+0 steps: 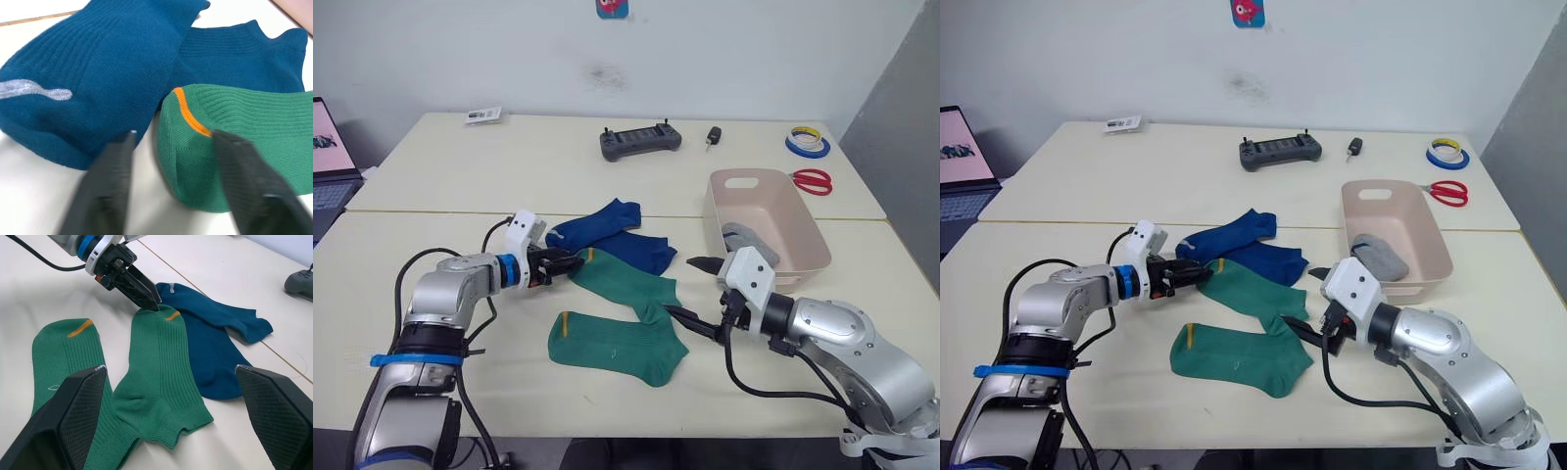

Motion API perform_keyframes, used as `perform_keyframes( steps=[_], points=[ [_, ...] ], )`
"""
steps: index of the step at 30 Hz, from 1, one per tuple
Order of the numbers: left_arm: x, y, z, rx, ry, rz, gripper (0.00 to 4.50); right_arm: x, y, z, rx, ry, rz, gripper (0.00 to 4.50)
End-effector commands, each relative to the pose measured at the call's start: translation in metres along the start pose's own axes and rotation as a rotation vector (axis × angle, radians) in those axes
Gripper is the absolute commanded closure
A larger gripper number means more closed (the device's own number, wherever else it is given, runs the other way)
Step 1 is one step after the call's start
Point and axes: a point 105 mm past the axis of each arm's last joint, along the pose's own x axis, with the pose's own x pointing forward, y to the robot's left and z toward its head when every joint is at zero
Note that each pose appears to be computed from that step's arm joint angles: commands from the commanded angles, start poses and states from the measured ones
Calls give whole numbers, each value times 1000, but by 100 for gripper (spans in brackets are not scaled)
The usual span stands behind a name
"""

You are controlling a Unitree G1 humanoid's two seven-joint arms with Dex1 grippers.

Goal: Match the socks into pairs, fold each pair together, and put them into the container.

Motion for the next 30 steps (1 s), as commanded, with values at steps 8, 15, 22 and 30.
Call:
perform_keyframes(
  steps=[8,15,22,30],
  points=[
    [-14,-8,5,41,-2,-29,447,-2,0,12,-40,-31,-13,0],
    [-36,-10,8,36,-38,-7,447,0,-5,5,2,-8,-43,0],
    [-46,-17,-5,-11,-43,4,447,18,-14,-25,187,91,-129,0],
    [-41,-22,-8,-19,-53,6,447,37,-20,-54,261,176,-186,0]
  ],
)
